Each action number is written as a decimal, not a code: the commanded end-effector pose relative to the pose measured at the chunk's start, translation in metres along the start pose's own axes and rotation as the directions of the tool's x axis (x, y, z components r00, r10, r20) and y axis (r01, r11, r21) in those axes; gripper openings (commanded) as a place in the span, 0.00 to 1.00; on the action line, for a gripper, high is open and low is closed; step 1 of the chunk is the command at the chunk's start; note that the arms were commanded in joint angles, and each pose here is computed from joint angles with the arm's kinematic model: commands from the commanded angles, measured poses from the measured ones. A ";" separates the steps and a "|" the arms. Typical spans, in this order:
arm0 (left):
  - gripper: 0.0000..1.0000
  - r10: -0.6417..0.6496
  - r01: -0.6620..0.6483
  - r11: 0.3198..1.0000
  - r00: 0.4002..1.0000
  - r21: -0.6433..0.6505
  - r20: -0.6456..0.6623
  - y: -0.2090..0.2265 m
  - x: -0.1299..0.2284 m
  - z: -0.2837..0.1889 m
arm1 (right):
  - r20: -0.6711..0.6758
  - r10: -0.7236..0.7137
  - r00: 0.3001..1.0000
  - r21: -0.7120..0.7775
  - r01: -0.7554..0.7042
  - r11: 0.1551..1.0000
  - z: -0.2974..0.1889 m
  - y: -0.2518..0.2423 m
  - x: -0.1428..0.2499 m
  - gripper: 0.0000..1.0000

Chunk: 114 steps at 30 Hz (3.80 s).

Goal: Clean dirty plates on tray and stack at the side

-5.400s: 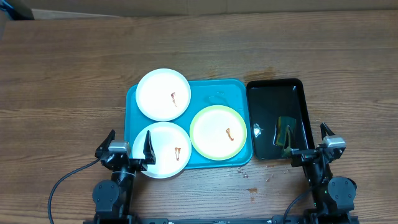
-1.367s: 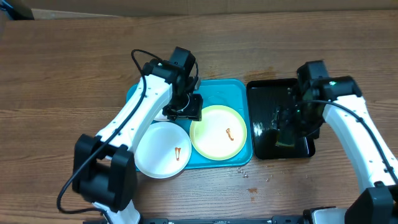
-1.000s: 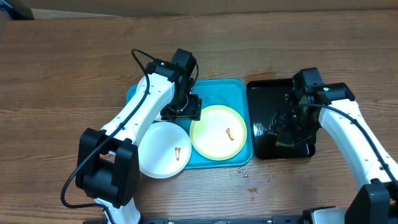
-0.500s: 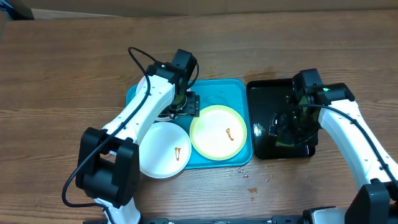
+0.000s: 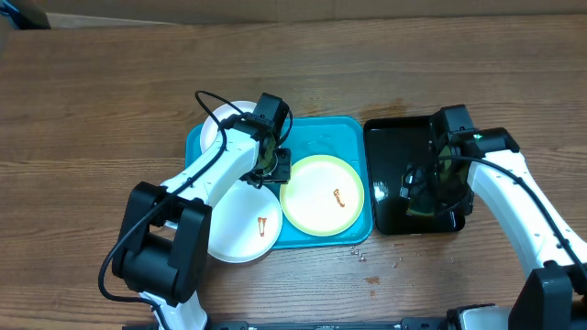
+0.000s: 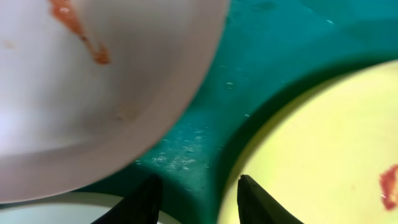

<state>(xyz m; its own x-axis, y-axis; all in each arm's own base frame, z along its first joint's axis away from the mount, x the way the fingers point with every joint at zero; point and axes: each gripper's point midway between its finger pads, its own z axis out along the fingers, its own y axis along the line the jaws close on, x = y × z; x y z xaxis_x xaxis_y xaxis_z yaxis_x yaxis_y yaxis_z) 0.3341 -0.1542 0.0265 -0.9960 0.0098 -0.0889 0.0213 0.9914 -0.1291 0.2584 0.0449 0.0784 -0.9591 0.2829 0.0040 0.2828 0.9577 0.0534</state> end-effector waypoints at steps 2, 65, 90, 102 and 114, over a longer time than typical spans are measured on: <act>0.47 0.106 -0.103 0.989 0.994 0.107 -0.026 -0.021 0.006 0.003 | 0.059 0.039 0.997 0.033 -0.041 0.999 0.007 -0.006 -0.009 0.87; 0.38 0.140 -0.141 0.990 0.987 0.012 0.078 -0.006 -0.009 0.019 | 0.364 0.030 0.931 -0.051 -0.012 0.999 0.049 0.007 -0.068 0.65; 0.37 0.142 -0.146 0.987 0.988 0.065 0.069 -0.015 -0.006 0.019 | 0.308 -0.104 0.946 -0.103 0.141 0.985 0.063 0.025 -0.059 0.73; 0.40 0.142 -0.146 0.987 0.988 0.065 0.069 -0.015 -0.006 0.019 | 0.276 -0.094 0.956 0.008 0.096 0.995 0.079 0.003 -0.056 0.34; 0.35 0.141 -0.146 0.987 0.988 0.065 0.067 -0.015 -0.006 0.019 | 0.137 -0.050 0.989 0.027 0.047 0.999 0.063 -0.001 -0.036 0.67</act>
<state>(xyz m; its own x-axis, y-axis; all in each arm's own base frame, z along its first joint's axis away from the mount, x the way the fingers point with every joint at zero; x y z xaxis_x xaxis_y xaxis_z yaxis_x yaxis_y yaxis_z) 0.3433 -0.1717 0.0141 -0.9724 0.1386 -0.1878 0.1715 0.9701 -0.1715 0.2888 0.0344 0.0057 -0.9678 0.2032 -0.1488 0.2032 0.9790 0.0154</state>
